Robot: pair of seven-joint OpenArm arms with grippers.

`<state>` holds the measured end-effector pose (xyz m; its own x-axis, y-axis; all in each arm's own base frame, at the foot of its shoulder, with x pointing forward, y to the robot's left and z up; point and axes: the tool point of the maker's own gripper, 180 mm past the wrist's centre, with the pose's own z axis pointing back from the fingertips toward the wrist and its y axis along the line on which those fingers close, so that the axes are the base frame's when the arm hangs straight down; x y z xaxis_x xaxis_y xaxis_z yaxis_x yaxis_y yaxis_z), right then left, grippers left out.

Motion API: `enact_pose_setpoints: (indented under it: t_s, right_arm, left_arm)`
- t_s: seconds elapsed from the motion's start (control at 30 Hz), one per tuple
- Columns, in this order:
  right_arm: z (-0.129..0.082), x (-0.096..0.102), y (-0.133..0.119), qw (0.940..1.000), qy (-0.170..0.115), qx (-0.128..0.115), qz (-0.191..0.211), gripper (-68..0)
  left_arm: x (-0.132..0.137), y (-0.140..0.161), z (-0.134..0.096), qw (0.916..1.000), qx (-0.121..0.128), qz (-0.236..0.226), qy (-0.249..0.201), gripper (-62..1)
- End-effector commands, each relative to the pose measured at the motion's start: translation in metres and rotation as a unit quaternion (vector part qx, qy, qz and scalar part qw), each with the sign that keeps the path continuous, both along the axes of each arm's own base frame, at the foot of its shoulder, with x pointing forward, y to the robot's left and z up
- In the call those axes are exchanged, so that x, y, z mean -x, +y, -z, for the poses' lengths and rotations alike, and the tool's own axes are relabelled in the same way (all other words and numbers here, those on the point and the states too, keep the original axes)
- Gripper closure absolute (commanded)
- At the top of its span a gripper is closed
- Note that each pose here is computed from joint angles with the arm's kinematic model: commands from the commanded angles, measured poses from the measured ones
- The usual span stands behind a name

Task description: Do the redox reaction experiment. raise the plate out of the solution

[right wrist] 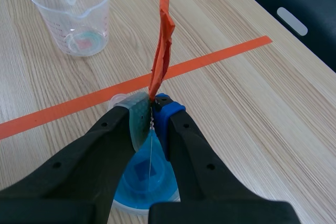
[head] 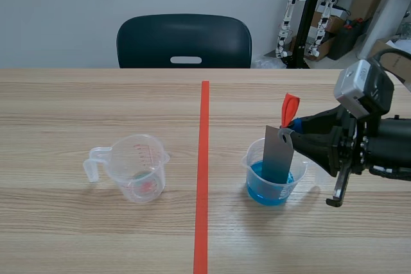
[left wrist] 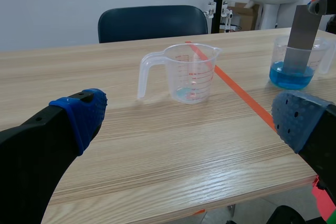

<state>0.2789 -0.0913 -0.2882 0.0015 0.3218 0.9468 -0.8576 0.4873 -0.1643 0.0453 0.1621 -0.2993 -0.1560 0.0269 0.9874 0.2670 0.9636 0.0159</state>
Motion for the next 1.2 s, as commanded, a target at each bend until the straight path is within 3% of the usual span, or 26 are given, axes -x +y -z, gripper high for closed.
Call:
enact_pose_setpoints:
  t_s: [0.0, 1.17]
  right_arm:
    - [-0.0047, -0.0032, -0.0044, 0.9999, -0.006, 0.008, -0.002, -0.6]
    - [-0.0078, -0.0034, -0.0035, 1.0, -0.009, 0.0, -0.002, -0.6]
  left_arm:
    - [-0.0017, 0.0007, -0.0068, 0.9999, 0.004, 0.0, -0.015, -62.3]
    - [-0.0017, 0.0007, -0.0067, 0.9999, 0.004, 0.0, -0.015, -62.3]
